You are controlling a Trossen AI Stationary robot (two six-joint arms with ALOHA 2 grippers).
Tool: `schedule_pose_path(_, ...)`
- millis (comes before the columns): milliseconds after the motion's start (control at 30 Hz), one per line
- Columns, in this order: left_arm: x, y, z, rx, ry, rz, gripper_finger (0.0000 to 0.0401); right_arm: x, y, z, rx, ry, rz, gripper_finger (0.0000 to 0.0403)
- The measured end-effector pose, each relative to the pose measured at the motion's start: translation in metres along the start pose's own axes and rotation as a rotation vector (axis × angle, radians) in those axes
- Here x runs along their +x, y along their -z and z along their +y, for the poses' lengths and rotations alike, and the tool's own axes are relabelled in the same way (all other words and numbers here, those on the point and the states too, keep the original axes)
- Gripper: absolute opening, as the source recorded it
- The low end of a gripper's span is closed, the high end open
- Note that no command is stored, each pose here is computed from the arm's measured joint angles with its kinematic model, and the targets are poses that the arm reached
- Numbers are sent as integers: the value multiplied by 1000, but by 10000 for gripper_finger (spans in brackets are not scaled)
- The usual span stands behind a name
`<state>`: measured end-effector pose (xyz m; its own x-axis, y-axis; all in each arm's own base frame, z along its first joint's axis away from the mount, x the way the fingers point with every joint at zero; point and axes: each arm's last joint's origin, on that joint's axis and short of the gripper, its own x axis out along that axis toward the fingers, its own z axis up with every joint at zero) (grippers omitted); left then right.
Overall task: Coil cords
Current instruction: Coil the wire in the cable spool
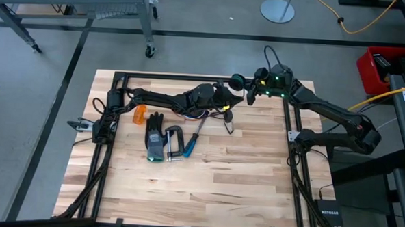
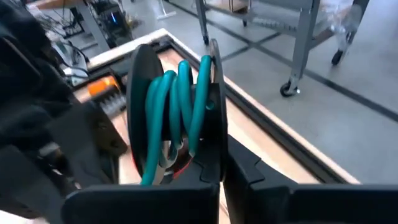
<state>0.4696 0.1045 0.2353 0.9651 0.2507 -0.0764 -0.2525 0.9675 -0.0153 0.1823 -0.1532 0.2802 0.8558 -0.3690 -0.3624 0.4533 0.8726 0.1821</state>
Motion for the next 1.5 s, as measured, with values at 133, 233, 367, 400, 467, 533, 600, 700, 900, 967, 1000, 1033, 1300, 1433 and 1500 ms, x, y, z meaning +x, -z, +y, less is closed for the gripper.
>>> schedule_pose_path(133,0,0,-1,0,2,-3,17,-12,-6,4,-15,-5,-47,2)
schedule_pose_path(233,0,0,-1,0,2,-2,27,-19,-9,7,-24,-7,-74,2)
schedule_pose_path(367,0,0,-4,1,12,4,26,-27,-12,9,-31,-8,-98,2)
schedule_pose_path(400,0,0,-4,1,14,4,22,-28,-12,10,-31,-8,-99,2)
schedule_pose_path(467,0,0,-5,1,15,2,13,-30,-13,11,-34,-9,-107,2)
schedule_pose_path(533,0,0,-6,1,16,0,6,-33,-14,11,-38,-10,-114,2)
schedule_pose_path(600,0,0,-6,1,15,0,4,-34,-14,12,-39,-10,-116,2)
schedule_pose_path(700,0,0,-7,1,15,-1,12,-39,-14,13,-42,-11,-121,2)
schedule_pose_path(900,0,1,-7,2,18,9,24,-49,-14,16,-56,-8,-120,2)
schedule_pose_path(967,0,1,-7,2,18,11,20,-53,-14,18,-58,-8,-123,2)
schedule_pose_path(1000,0,2,-7,2,19,14,18,-55,-13,18,-61,-8,-119,2)
schedule_pose_path(1033,0,2,-7,2,18,21,15,-57,-13,19,-62,-8,-114,2)
schedule_pose_path(1300,-1,6,-11,47,23,57,3,-69,-7,22,-53,-6,-76,2)
schedule_pose_path(1433,-1,6,-14,73,30,60,2,-74,-3,24,-42,-4,-40,2)
schedule_pose_path(1500,-1,7,-14,78,31,65,2,-77,1,24,-31,-3,-6,2)
